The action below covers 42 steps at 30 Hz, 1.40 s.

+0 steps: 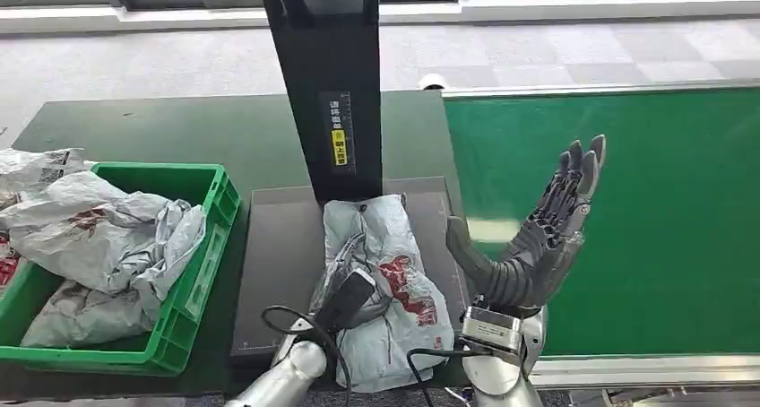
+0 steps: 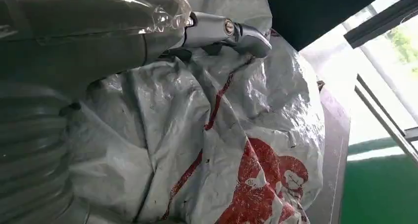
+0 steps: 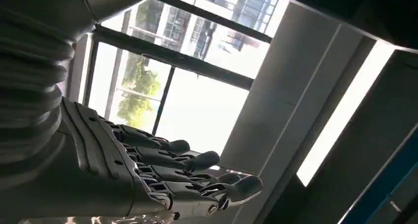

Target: Moved the parcel from conveyor to table for the left to box.

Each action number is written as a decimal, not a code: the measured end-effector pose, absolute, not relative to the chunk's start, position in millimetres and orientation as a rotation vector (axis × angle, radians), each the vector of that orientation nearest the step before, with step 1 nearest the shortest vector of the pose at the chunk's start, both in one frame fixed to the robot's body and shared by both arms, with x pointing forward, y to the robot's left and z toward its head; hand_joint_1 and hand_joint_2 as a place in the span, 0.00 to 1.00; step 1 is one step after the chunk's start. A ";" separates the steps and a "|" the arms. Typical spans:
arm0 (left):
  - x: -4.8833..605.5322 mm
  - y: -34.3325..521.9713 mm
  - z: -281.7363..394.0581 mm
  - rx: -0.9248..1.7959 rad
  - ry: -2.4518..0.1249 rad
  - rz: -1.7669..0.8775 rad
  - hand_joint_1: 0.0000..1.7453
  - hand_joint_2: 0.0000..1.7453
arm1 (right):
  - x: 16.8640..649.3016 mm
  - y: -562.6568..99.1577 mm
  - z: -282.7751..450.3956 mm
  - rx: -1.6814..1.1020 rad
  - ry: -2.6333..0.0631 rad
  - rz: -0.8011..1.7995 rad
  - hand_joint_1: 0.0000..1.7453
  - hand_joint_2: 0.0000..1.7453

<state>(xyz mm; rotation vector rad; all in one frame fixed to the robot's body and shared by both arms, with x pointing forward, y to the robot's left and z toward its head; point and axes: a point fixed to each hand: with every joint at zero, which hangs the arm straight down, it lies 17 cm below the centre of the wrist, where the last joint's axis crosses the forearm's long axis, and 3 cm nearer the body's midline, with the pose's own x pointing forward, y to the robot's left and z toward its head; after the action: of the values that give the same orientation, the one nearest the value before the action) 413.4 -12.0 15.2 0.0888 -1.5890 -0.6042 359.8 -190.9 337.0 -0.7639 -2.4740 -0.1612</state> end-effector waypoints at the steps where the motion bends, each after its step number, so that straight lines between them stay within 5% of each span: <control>1: 412.6 -12.3 13.3 0.096 -1.585 -0.619 0.06 1.00 | 359.8 -190.9 337.0 -0.763 -2.474 -0.162 0.00 1.00; 2: 411.3 -13.2 11.2 0.101 -1.581 -0.639 0.46 1.00 | 359.8 -190.9 336.9 -0.762 -2.474 -0.163 0.00 1.00; 3: 410.4 -14.6 9.7 0.107 -1.577 -0.659 1.00 1.00 | 359.8 -191.2 336.9 -0.762 -2.473 -0.164 0.00 1.00; 32: 408.9 -23.8 6.5 0.200 -1.571 -0.828 1.00 1.00 | 360.5 -192.8 335.8 -0.752 -2.468 -0.179 0.00 1.00; 42: 425.7 -9.3 107.0 0.604 -2.023 -1.027 1.00 1.00 | 361.8 -196.2 332.1 -0.757 -2.454 -0.183 0.00 1.00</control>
<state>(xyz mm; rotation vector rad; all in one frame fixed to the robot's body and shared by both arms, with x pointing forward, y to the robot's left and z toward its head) 425.7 -9.3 107.0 0.6040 -2.0225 -1.0275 361.8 -196.2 332.1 -0.7573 -2.4541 -0.1826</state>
